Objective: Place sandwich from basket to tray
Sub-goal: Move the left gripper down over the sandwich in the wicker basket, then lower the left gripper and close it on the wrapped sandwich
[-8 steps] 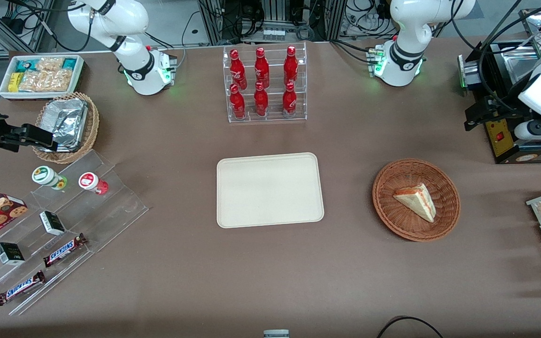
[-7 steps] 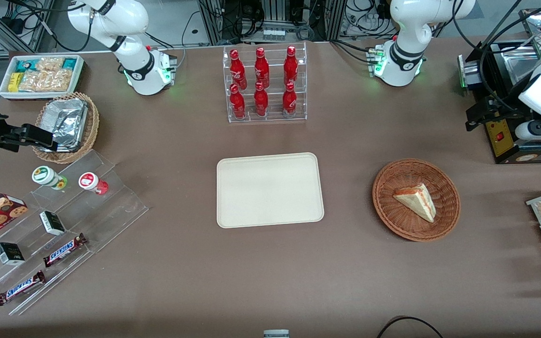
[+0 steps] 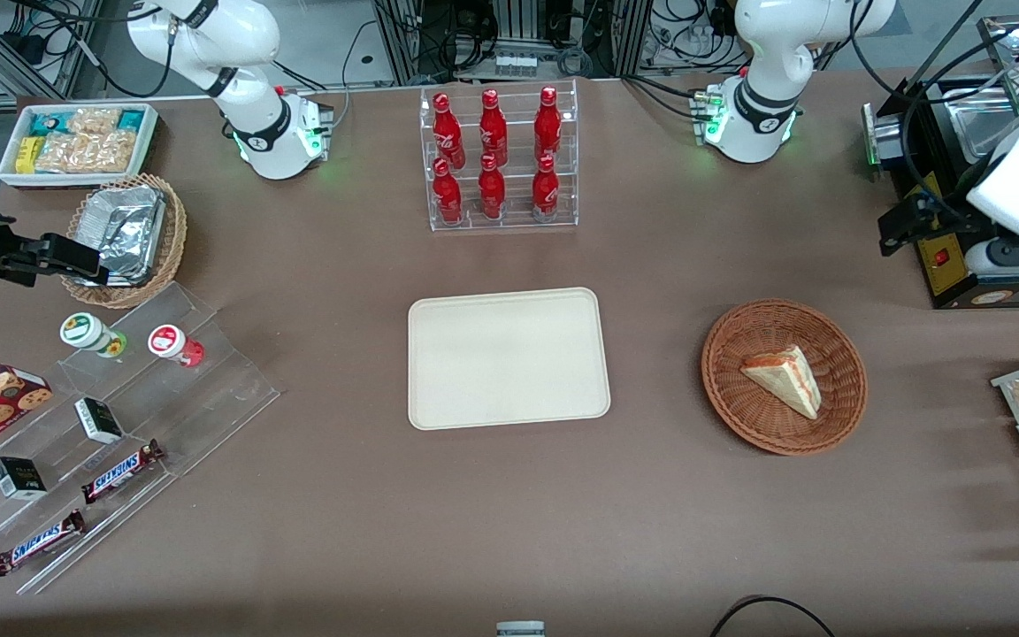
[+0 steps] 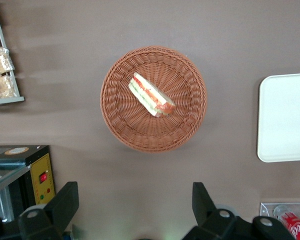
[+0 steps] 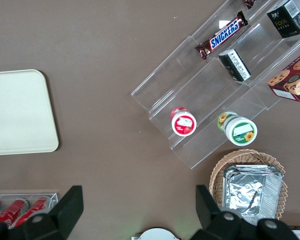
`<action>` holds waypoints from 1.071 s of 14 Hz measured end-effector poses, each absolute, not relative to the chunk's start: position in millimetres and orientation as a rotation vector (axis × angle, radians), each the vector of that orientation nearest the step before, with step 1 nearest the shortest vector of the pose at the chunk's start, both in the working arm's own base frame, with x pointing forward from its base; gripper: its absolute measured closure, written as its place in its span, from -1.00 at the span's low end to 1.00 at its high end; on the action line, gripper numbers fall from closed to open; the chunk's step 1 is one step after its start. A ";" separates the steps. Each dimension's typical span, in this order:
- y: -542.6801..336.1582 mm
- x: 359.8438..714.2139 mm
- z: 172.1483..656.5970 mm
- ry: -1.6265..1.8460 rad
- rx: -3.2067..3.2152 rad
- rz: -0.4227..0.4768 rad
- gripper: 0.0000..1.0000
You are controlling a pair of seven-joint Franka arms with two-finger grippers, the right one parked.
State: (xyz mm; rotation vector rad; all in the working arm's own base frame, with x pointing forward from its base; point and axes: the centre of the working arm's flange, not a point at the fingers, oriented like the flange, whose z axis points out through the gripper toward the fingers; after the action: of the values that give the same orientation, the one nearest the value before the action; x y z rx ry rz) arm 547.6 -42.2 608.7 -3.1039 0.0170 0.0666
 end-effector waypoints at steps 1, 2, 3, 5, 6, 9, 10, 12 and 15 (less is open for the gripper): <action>-42.8 553.3 592.9 -0.015 -3.105 0.051 -1.00; -43.9 558.3 574.2 -0.071 -3.106 0.036 -1.00; -45.3 562.1 554.8 -0.140 -3.105 0.026 -1.00; -50.3 567.6 517.3 -0.358 -3.118 -0.024 -1.00; -53.0 569.2 498.6 -0.509 -3.122 -0.064 -1.00; -58.1 564.3 443.6 -0.873 -3.077 -0.142 -1.00; -60.1 561.5 428.9 -0.962 -3.059 -0.157 -1.00; -61.3 555.7 398.5 -1.097 -3.021 -0.159 -1.00; -60.0 551.1 359.7 -1.153 -2.990 -0.097 -1.00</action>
State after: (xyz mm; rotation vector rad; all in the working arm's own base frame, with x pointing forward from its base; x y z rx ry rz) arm 551.1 -60.0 359.7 -2.9901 -1.1535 -0.0972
